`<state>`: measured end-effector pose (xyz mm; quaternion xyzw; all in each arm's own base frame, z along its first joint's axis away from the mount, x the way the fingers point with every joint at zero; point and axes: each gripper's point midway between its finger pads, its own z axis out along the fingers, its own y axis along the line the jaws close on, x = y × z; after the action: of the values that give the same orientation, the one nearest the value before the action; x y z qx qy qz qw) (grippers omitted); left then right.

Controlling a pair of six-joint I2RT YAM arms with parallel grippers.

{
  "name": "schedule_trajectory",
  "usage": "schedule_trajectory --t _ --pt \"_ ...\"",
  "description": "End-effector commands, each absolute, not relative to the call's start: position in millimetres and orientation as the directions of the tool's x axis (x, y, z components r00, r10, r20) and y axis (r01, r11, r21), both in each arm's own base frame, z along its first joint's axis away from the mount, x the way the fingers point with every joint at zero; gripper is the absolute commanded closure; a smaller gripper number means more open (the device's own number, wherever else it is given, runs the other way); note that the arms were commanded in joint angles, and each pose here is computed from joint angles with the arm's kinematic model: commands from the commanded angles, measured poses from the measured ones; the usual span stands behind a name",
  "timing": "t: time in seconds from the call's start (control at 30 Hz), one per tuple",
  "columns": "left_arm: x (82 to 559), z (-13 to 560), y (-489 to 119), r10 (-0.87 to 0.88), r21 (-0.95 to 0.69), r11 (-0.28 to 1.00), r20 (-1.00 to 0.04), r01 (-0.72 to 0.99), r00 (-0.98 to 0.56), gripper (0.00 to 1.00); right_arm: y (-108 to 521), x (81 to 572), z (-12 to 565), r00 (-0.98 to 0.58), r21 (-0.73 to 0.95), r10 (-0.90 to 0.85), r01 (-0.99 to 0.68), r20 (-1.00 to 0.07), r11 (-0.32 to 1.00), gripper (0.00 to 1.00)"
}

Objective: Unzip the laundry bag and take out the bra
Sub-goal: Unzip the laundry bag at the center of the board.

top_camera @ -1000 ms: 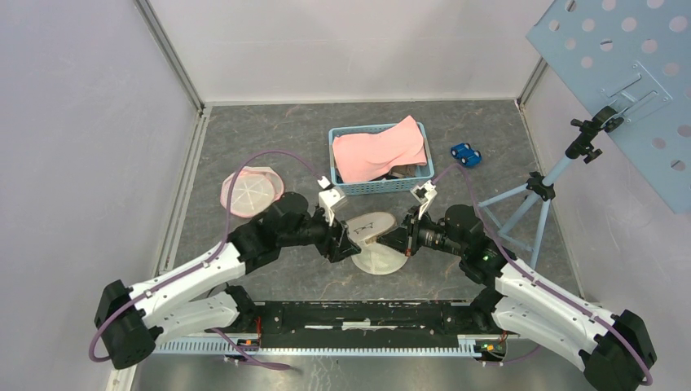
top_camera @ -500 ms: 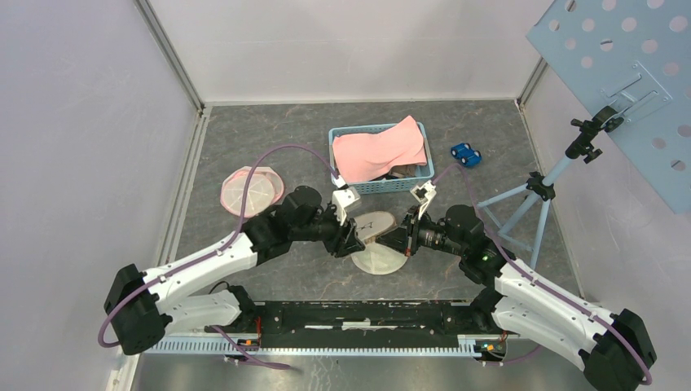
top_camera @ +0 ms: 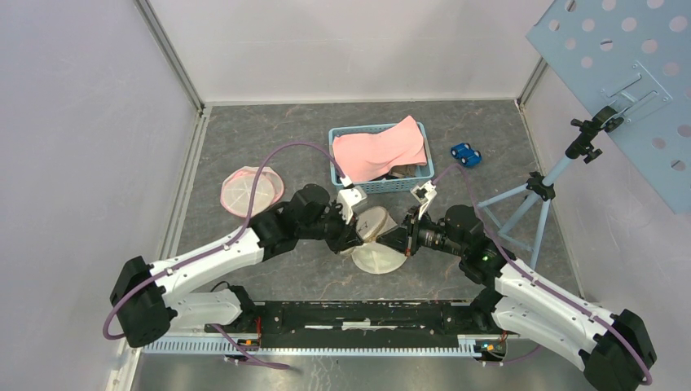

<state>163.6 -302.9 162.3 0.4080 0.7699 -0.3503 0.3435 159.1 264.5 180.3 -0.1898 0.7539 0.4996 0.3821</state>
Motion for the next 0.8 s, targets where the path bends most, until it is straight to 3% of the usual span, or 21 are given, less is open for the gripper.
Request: schedule_trajectory --t 0.0,0.13,0.37,0.53,0.67,0.77 --pt "172.4 165.1 -291.3 0.435 -0.169 0.452 -0.815 0.876 -0.382 0.88 260.1 168.7 195.8 -0.584 0.567 0.120 -0.685 -0.803 0.457 1.00" --pt "176.1 165.7 -278.2 0.437 -0.130 0.497 -0.816 0.858 -0.377 0.97 251.6 176.6 200.0 -0.561 0.537 0.121 -0.674 -0.819 0.508 1.00" --pt "174.5 166.7 -263.3 0.464 -0.070 0.495 -0.822 0.866 -0.331 0.97 244.4 182.6 198.4 -0.554 0.520 0.117 -0.658 -0.824 0.544 1.00" --pt "162.5 187.9 -276.6 0.424 -0.131 0.427 -0.845 0.895 -0.326 0.61 258.2 171.1 193.7 -0.602 0.581 0.115 -0.677 -0.790 0.451 1.00" --pt "157.7 198.4 -285.9 0.393 -0.171 0.395 -0.857 0.903 -0.335 0.46 263.2 166.7 190.9 -0.623 0.612 0.124 -0.676 -0.772 0.412 1.00" --pt "160.8 198.7 -290.9 0.391 -0.174 0.394 -0.857 0.902 -0.336 0.43 264.3 166.1 193.6 -0.622 0.612 0.124 -0.681 -0.773 0.402 1.00"
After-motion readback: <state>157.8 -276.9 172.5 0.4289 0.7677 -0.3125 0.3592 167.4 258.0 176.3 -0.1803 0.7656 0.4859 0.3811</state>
